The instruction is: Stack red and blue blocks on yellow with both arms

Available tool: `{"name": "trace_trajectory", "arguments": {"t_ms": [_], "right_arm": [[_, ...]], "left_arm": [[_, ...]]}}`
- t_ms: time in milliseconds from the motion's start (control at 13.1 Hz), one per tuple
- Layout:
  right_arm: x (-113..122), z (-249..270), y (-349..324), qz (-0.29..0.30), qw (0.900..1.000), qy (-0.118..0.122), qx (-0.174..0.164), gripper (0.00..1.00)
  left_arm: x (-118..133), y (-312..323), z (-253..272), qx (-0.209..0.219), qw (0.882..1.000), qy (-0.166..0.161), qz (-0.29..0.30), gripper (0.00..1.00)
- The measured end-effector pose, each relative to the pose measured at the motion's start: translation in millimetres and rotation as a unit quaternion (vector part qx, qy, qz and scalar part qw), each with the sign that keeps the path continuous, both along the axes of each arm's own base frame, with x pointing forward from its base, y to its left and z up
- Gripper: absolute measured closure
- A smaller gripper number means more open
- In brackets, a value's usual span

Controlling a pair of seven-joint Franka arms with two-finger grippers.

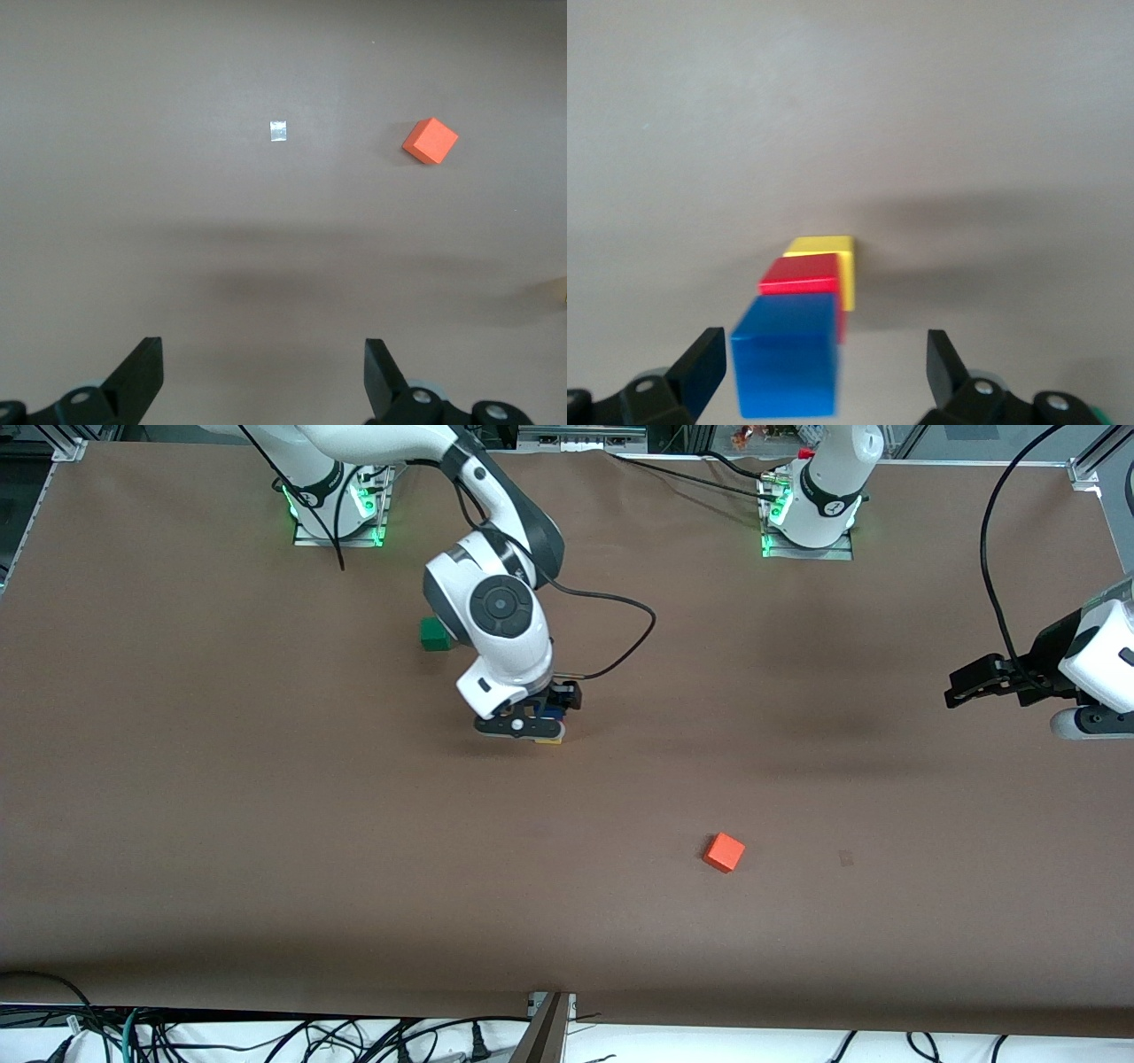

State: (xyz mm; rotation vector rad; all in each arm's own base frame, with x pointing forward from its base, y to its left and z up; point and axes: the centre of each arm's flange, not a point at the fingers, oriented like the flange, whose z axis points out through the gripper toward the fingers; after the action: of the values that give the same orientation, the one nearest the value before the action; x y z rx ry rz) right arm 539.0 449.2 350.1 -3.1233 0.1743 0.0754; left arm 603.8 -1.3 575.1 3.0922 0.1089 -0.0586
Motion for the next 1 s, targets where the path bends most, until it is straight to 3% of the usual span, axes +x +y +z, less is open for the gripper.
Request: {"name": "trace_trajectory", "arguments": {"t_ms": [230, 460, 996], "right_arm": [[16, 77, -55, -0.015, 1.000, -0.002, -0.011, 0.00], [1, 153, -92, 0.005, 1.000, 0.004, -0.006, 0.00], [-19, 269, -230, 0.037, 0.999, 0.016, 0.014, 0.00]], "left_arm": [[0, -1, 15, 0.000, 1.000, -0.011, -0.001, 0.00], [-5, 0, 12, 0.000, 1.000, 0.012, -0.001, 0.00], [-6, 8, 16, 0.024, 1.000, 0.015, 0.001, 0.00]]}}
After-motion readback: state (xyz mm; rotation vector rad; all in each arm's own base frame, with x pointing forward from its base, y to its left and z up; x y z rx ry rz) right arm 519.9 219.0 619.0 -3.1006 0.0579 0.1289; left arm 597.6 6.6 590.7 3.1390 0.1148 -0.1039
